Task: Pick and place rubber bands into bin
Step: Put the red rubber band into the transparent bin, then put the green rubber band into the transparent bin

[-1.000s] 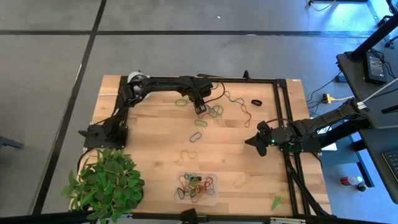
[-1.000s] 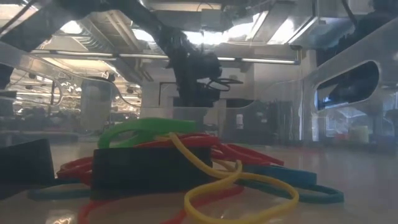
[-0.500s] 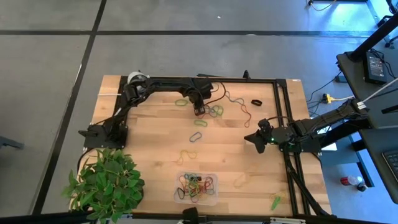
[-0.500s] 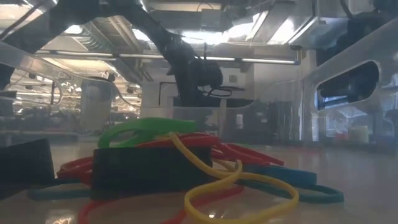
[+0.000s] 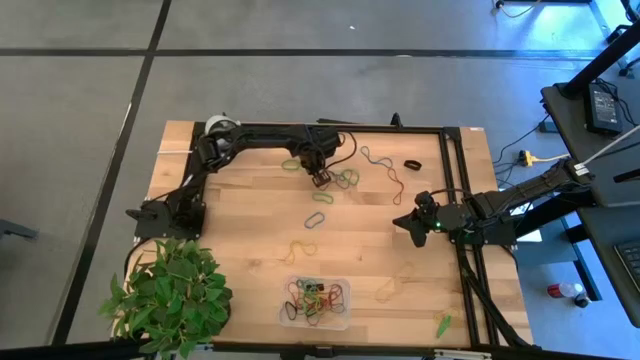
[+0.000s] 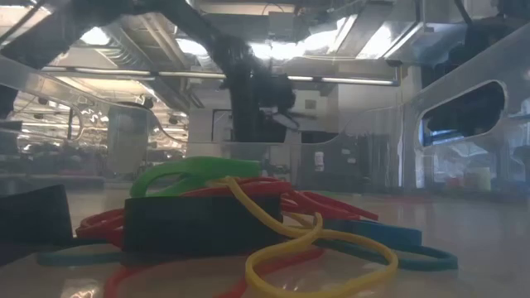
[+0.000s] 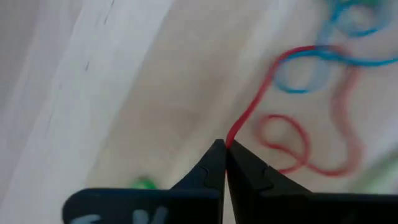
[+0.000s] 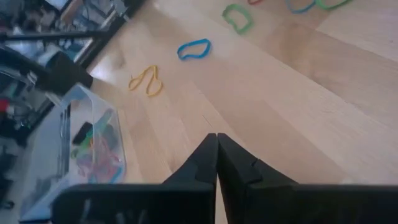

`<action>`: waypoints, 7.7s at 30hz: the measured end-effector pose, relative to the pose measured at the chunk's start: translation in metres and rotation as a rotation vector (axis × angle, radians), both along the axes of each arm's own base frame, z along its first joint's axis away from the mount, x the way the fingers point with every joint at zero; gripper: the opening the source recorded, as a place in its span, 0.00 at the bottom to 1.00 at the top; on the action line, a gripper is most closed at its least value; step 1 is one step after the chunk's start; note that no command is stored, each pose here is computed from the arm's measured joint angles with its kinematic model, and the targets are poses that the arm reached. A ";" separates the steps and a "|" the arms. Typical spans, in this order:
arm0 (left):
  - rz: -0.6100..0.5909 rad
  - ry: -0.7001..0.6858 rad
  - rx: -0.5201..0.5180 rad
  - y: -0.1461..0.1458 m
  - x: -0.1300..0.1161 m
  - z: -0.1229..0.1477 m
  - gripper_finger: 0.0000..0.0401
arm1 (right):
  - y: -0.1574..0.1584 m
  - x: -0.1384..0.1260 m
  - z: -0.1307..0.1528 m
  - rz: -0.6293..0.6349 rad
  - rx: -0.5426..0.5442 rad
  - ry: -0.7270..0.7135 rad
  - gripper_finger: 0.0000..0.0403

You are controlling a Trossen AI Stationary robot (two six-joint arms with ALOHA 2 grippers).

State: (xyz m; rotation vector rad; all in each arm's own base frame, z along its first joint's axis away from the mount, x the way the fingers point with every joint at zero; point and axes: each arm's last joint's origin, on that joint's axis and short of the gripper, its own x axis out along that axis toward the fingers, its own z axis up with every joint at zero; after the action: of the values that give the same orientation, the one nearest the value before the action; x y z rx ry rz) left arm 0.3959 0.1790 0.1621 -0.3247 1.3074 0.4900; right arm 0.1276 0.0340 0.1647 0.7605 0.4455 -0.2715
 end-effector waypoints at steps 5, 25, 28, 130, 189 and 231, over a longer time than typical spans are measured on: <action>0.073 -0.042 0.041 -0.028 0.000 0.035 0.01 | 0.001 0.000 -0.001 0.105 -0.084 0.022 0.03; 0.304 -0.450 0.128 -0.188 -0.024 0.154 0.01 | 0.002 -0.001 -0.001 0.205 -0.200 0.032 0.03; 0.258 -0.488 0.093 -0.218 -0.024 0.156 0.01 | 0.002 -0.001 -0.001 0.205 -0.201 0.032 0.03; 0.819 0.234 -0.220 0.055 -0.079 0.000 0.50 | -0.002 0.000 0.000 0.022 -0.151 0.015 0.03; 0.476 -0.132 0.008 -0.106 -0.066 0.144 0.01 | -0.002 -0.002 -0.003 0.068 -0.239 0.057 0.03; 0.122 -0.117 -0.376 -0.368 -0.012 0.031 0.19 | -0.002 -0.005 -0.007 0.112 -0.246 0.110 0.03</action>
State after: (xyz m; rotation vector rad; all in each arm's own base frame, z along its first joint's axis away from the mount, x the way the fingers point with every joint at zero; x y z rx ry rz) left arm 0.3840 -0.1890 0.1930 -0.7387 1.2670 0.3187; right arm 0.1228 0.0319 0.1573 0.4803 0.5460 -0.2589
